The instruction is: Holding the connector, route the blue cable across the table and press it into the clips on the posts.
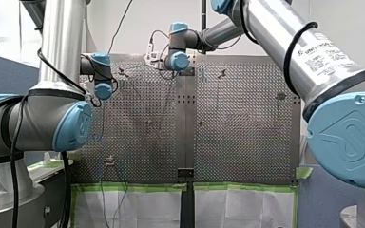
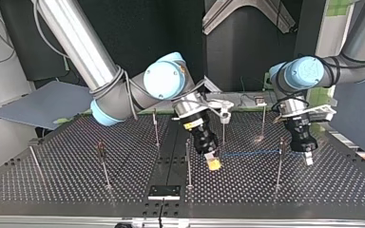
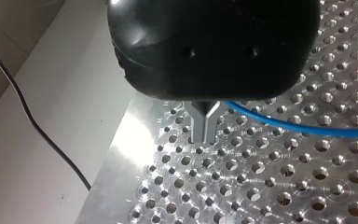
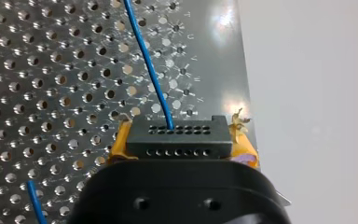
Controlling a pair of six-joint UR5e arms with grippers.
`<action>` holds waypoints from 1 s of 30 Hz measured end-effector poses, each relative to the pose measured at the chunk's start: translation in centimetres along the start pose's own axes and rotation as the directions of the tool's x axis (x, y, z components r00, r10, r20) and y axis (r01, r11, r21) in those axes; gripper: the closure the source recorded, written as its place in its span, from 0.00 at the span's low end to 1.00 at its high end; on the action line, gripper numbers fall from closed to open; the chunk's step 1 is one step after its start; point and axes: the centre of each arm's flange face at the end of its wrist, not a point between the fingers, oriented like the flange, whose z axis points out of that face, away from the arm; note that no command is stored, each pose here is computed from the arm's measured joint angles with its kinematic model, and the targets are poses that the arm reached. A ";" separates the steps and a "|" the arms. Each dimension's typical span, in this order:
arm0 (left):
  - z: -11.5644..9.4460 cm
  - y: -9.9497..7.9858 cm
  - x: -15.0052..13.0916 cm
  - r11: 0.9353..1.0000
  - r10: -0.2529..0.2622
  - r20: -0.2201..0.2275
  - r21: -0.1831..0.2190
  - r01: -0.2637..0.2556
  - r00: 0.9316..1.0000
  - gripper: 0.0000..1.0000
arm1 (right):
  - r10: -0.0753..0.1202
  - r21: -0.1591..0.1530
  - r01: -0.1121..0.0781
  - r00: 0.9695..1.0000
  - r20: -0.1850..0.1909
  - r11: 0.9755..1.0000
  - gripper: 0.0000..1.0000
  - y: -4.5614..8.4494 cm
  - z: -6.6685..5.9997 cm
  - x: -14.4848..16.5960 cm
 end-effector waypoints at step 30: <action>-2.3 0.9 1.1 0.987 -0.138 -0.144 -0.105 0.124 0.980 0.00 | -0.009 -0.010 0.010 0.995 0.100 1.000 1.00 0.1 0.3 -5.7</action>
